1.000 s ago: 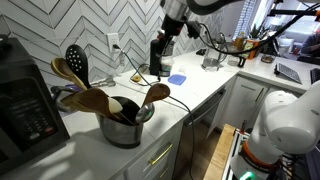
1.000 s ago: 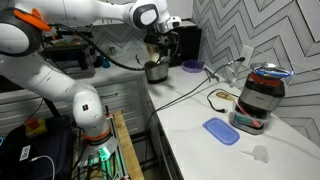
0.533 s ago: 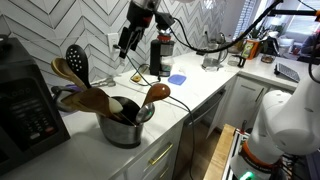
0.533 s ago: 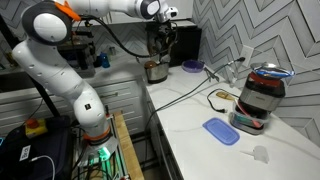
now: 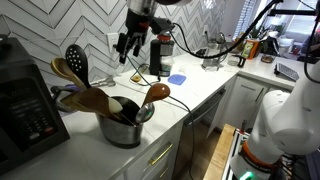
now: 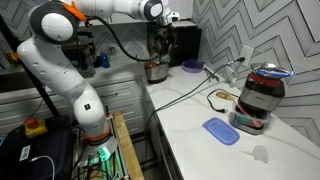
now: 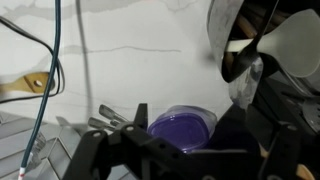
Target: Move the silver spatula in the silver bucket slightly to the right in the bucket
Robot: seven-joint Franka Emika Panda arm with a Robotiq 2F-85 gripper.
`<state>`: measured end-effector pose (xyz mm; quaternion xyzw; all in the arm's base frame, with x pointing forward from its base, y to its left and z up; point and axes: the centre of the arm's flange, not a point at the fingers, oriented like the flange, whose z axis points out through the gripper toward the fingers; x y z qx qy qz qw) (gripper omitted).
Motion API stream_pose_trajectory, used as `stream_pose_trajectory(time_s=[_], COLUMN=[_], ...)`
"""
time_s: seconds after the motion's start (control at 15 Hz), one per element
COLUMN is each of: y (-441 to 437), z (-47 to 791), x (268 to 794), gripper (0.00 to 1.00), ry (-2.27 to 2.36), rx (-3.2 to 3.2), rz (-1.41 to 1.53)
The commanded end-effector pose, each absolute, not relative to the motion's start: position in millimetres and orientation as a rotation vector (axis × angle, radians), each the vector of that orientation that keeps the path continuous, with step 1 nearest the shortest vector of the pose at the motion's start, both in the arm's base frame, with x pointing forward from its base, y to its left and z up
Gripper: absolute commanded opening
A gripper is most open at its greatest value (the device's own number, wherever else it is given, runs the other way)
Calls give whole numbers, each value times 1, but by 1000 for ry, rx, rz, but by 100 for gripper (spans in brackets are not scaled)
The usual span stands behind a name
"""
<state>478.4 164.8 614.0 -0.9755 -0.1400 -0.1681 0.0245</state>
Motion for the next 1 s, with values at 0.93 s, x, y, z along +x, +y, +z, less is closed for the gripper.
stream_pose_trajectory(time_s=[0.93], y=[257], z=[549], x=[527], gripper=[100], ry=[-153], rx=[-3064], rz=[-225])
